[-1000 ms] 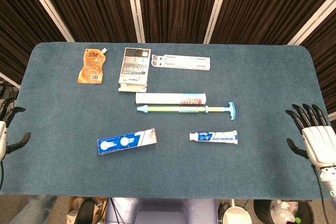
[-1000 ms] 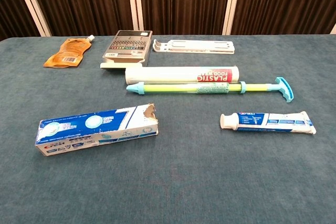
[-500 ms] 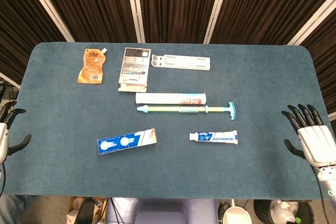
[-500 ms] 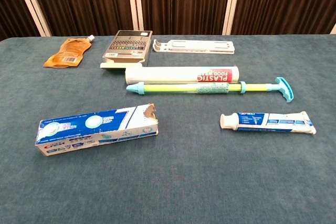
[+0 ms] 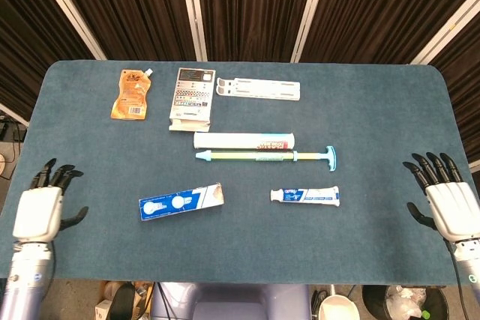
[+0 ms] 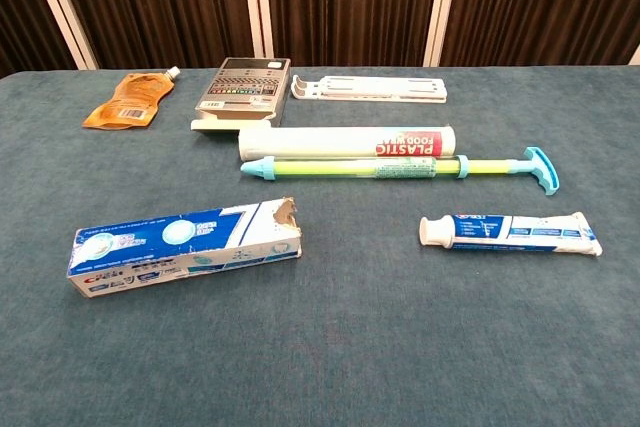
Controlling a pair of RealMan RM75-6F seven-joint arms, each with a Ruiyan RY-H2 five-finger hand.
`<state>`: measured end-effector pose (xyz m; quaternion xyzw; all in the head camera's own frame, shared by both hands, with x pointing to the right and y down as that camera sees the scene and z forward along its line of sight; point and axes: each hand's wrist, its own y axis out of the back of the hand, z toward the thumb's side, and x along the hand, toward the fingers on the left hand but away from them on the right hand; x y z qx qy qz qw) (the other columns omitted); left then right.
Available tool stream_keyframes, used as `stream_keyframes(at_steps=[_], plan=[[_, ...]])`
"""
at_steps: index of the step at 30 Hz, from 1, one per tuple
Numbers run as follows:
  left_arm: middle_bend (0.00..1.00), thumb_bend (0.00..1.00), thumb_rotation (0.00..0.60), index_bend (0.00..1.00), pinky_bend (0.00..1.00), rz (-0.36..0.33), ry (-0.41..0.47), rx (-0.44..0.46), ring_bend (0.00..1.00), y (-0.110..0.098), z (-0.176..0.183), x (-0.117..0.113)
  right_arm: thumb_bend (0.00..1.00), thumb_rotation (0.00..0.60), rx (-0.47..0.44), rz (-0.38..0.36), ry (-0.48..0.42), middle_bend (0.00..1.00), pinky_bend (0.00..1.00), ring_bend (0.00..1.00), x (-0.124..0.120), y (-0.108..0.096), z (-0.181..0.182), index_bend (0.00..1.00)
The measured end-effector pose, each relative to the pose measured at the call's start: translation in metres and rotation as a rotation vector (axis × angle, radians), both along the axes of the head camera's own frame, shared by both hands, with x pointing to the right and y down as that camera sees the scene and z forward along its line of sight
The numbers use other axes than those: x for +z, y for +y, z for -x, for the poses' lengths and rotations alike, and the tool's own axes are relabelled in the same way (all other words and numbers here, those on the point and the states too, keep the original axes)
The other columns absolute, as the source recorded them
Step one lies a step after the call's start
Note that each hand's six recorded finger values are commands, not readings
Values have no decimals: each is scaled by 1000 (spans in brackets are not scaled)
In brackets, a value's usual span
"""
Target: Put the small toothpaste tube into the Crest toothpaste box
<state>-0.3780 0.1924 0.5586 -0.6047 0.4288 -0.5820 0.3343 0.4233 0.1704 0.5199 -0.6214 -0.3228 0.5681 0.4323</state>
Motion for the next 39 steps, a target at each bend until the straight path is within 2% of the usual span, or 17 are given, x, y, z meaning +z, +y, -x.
stream_keyframes(at_steps=[6, 16, 23, 30, 39], plan=[[231, 209, 600, 283, 171, 30, 10, 26, 56, 4, -28, 14, 310, 600, -4, 2, -7, 124, 29, 60, 2, 0, 4, 178], [227, 177, 600, 285, 171, 99, -18, 94, 55, 35, -72, 43, 310, 600, 4, 9, -10, 124, 29, 70, 6, 2, 3, 178], [224, 177, 600, 286, 171, 98, -56, 96, 55, 38, -70, 60, 310, 600, 21, 10, -14, 124, 28, 70, 5, 6, -6, 178], [186, 177, 600, 286, 171, 112, -59, 116, 50, 46, -80, 82, 310, 600, 26, 8, -8, 124, 28, 70, 4, 9, -13, 179], [187, 177, 600, 286, 171, 87, -13, 133, 50, 50, -99, 91, 310, 600, 37, 11, -4, 124, 29, 70, 3, 11, -21, 178]])
